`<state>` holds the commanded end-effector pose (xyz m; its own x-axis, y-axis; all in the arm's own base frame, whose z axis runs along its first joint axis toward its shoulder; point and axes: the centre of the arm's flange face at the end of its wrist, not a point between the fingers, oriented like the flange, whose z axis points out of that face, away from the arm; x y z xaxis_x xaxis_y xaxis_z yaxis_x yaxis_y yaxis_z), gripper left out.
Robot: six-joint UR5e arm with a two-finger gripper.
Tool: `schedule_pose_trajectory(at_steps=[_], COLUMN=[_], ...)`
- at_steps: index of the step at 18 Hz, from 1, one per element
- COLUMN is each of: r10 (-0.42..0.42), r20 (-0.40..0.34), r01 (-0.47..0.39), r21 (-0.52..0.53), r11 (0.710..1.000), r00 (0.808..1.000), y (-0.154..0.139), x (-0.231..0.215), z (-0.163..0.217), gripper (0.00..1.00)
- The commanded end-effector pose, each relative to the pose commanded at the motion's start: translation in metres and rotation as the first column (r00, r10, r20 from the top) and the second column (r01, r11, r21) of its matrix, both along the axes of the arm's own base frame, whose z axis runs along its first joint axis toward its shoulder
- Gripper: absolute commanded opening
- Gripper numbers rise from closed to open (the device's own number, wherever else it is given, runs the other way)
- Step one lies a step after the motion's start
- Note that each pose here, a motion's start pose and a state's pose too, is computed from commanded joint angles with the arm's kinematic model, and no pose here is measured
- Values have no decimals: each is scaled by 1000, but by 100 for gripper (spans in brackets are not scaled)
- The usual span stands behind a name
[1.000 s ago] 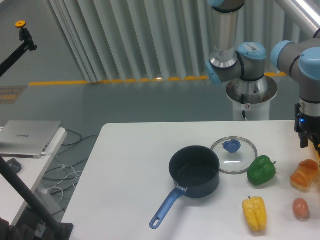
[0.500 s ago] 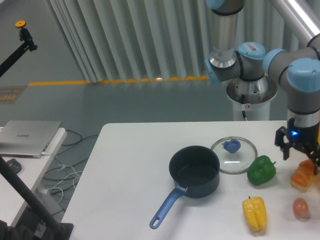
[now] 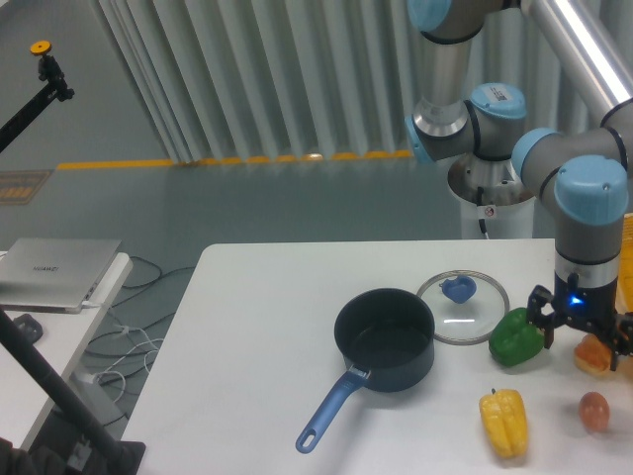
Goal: Pick up the egg
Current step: 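Move the open gripper down and over toward the brown egg, then lower the gripper around the brown egg, fingers straddling it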
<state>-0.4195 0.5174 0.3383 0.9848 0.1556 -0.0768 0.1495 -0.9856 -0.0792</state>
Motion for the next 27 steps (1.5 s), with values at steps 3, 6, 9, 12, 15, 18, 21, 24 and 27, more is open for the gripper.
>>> schedule_pose_trajectory(at_steps=[3,6,9,12,15,18,21,24,27], r10=[3,3,3,3,5,5,5,8,13], r20=[11,18,26,32,31,27,23,25,27], r01=[-3,-3,-3,-3,-4,-4,-4,-7,-12], r21=[-9,-14,-21,-26,-25,-22,-18,-20,-22], r11=[1000,1000,1000,1000,1000,1000,1000,1000,1000], r00=[1000,1000,1000,999,1000,1000,1000,1000,1000], y=[3,5,6,7,10,12,14,12,10], x=[-3,-7,-8,-9,-12,-15,-16,-19,-25], z=[-13,-27,-34,-40,-48,-57,-59,-61,-65], gripper=[100,100,100,100,100,100,100,100,100])
